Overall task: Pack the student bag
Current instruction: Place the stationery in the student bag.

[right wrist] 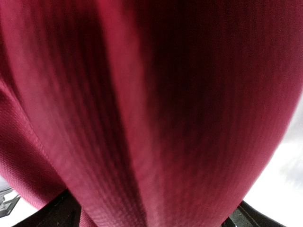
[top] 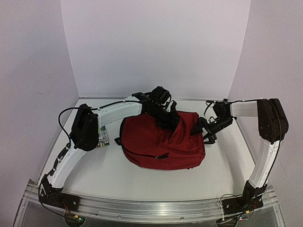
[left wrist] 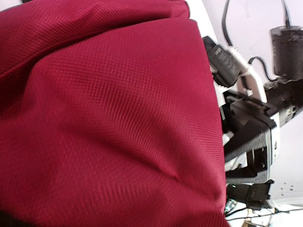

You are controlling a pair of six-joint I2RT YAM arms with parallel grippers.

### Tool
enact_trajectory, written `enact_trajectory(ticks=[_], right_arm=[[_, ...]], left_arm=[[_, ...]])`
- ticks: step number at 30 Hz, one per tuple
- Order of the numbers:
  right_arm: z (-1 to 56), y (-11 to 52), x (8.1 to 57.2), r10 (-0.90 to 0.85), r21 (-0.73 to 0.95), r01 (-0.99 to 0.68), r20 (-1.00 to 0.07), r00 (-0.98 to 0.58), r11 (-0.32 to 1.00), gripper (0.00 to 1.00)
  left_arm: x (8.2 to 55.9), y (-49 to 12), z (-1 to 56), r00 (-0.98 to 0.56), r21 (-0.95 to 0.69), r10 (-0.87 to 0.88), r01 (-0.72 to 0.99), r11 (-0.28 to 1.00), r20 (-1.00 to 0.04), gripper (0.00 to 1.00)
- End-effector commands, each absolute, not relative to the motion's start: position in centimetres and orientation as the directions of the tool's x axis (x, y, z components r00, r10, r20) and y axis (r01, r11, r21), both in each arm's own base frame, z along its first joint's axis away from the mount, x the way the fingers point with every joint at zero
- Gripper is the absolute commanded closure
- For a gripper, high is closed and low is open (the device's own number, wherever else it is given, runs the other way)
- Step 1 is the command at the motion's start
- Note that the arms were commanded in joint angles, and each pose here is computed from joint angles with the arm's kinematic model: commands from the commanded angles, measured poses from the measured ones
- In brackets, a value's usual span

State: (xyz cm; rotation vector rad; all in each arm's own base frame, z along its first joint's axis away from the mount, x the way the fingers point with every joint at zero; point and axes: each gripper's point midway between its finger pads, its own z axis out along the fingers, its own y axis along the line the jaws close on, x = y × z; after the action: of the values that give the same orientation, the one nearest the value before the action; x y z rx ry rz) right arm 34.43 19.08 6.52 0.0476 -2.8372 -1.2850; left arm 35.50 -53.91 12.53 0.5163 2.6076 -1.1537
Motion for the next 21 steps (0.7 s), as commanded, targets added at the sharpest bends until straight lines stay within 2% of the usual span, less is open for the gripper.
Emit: enact_trajectory(ticks=[1,9,17,19,21], right_arm=[[5.0,18.1,36.1,-0.026,0.659,-0.049,-0.045,-0.999,0.751,0.07],[4.3,17.5,36.2,-0.017,0.625,-0.04,-0.043,-0.999,0.78,0.06],[4.6,17.3,36.1,-0.018,0.618,-0.048,-0.055,-0.998,0.785,0.06],[5.0,17.4,36.2,-0.019,0.62,-0.054,-0.063,-0.998,0.783,0.06],[5.4,17.4,36.3,-0.019,0.625,-0.061,-0.073,-0.997,0.778,0.06]], left_arm=[[34.9,-49.1,15.1,-0.885,-0.47,0.219,0.412,0.78,-0.412,0.52],[33.8,-42.7,12.5,-0.914,-0.232,0.267,0.343,0.91,-0.304,0.5],[34.3,-37.9,12.7,-0.927,-0.037,0.232,0.254,0.967,-0.294,0.52],[34.4,-37.6,13.5,-0.922,-0.03,0.229,0.25,0.968,-0.311,0.52],[34.5,-39.3,15.2,-0.897,-0.122,0.236,0.3,0.946,-0.372,0.51]])
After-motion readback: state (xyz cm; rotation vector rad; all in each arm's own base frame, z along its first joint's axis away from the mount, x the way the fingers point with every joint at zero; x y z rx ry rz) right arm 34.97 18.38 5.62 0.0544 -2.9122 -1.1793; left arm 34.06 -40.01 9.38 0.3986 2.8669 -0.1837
